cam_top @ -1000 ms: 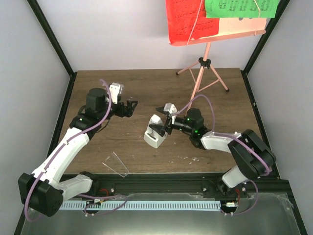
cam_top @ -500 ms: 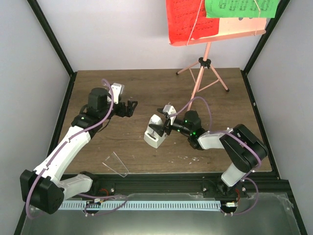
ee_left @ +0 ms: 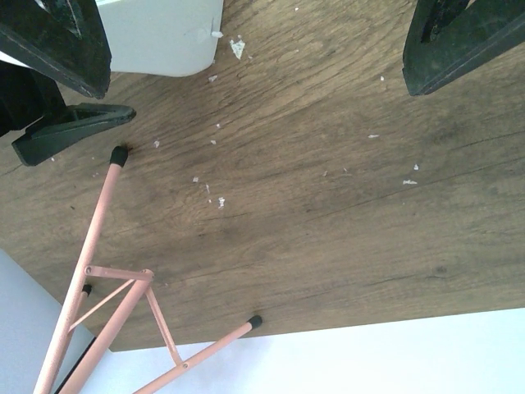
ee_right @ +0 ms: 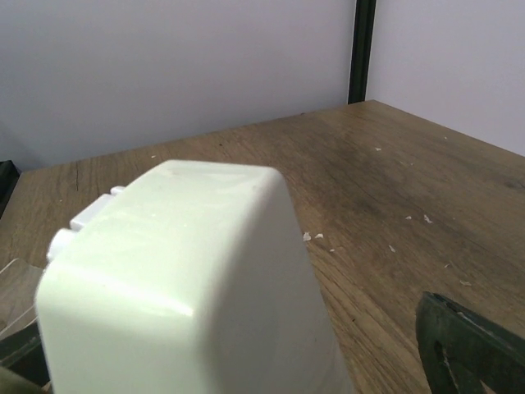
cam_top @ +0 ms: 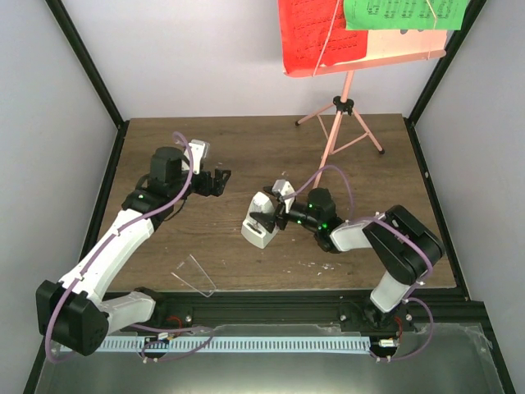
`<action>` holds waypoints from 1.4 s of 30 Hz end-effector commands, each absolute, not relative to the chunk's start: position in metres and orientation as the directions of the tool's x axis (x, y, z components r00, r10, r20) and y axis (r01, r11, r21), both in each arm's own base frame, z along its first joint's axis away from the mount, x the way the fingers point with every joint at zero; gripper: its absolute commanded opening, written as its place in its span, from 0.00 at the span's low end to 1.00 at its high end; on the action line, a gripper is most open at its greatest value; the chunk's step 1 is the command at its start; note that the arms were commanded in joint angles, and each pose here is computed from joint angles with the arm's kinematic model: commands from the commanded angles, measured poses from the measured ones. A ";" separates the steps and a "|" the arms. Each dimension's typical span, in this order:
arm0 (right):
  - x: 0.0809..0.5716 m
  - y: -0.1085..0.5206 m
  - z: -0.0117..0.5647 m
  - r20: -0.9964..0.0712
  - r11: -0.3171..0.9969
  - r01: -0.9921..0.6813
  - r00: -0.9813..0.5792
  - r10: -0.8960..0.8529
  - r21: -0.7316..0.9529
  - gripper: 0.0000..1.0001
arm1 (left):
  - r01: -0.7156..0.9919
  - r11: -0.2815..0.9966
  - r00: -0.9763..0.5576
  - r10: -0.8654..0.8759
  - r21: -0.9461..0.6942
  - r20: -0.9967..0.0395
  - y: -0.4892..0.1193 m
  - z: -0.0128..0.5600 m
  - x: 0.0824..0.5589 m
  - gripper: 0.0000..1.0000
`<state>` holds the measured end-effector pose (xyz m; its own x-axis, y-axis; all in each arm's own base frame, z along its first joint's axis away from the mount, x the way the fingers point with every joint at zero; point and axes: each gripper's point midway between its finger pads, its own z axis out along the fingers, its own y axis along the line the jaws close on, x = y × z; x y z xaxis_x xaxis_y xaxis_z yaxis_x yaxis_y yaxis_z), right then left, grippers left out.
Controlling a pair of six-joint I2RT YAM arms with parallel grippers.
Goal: Pack up the instrument practice props
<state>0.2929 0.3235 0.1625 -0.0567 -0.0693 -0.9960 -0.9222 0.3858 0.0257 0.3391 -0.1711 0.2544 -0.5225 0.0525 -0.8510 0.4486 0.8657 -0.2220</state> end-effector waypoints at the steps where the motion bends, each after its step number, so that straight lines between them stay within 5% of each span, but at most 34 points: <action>1: 0.293 0.329 0.164 -0.997 0.367 -0.930 -0.037 -0.063 0.011 1.00 | 0.453 0.866 -0.520 0.064 -0.212 -0.852 -0.170 0.252 0.340 0.98; 16: 0.300 0.330 0.159 -0.994 0.392 -0.919 -0.085 -0.065 0.052 0.82 | 0.582 0.757 -0.528 0.075 -0.296 -0.846 -0.199 0.253 0.326 0.95; 27: 0.301 0.330 0.160 -0.993 0.397 -0.915 -0.099 -0.060 0.067 0.76 | 0.710 0.508 -0.620 0.125 -0.487 -0.774 -0.254 0.240 0.296 0.82; 42: 0.302 0.330 0.160 -0.993 0.400 -0.913 -0.110 -0.053 0.080 0.68 | 0.707 0.416 -0.682 0.188 -0.571 -0.707 -0.284 0.218 0.281 0.66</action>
<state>0.2938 0.3255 0.1492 -0.1331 -0.0754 -0.9882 -0.9166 0.3886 0.0938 0.2869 -0.2740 0.2137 -0.6919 0.1739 -0.7007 0.6853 0.4635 -0.5617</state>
